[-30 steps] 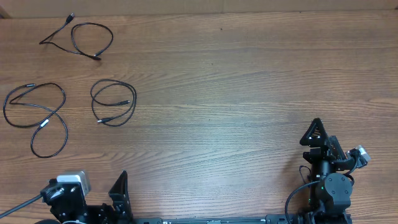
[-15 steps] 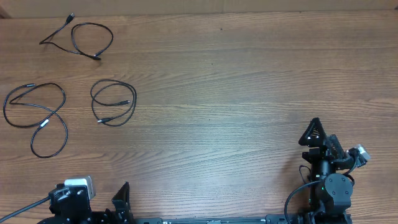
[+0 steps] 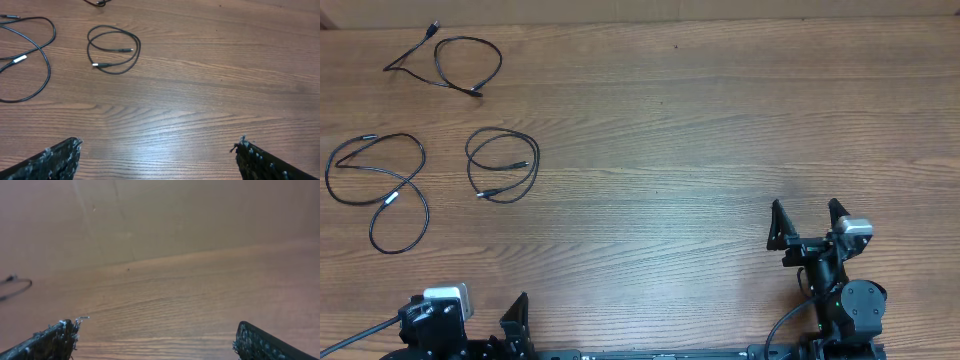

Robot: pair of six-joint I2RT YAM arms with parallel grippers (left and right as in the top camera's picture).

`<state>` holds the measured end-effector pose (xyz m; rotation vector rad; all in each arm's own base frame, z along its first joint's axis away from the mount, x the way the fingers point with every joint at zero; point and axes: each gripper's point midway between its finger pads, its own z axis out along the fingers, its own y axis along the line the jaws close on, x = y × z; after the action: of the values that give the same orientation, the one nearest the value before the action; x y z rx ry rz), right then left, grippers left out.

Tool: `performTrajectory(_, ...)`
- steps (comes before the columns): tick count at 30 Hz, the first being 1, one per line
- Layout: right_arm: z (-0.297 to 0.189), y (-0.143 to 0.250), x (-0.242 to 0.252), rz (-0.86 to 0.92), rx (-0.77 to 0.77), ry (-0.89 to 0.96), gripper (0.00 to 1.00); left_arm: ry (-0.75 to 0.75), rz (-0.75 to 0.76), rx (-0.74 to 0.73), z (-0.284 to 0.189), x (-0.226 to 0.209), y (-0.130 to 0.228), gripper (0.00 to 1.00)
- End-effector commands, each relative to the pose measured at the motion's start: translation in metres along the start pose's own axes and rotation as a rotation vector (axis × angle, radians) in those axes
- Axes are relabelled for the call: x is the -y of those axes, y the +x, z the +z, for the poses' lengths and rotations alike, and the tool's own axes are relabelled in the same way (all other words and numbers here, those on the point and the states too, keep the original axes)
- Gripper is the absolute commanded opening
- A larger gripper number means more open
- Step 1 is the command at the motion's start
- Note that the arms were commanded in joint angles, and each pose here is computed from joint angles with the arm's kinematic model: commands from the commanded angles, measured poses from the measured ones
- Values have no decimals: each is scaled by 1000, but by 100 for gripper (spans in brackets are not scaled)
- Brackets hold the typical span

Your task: Untangle cables

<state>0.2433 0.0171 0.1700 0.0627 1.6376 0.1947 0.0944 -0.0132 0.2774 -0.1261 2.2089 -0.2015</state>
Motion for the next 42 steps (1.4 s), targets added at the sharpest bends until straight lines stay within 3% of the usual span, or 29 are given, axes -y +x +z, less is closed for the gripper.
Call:
performTrajectory(1, 0, 1, 0, -100, 6, -3, 100, 1, -9, 7, -1, 0, 0, 99)
performTrajectory(42, 2, -1, 9, -102, 47, 45, 100, 1, -9, 7, -1, 0, 0, 100)
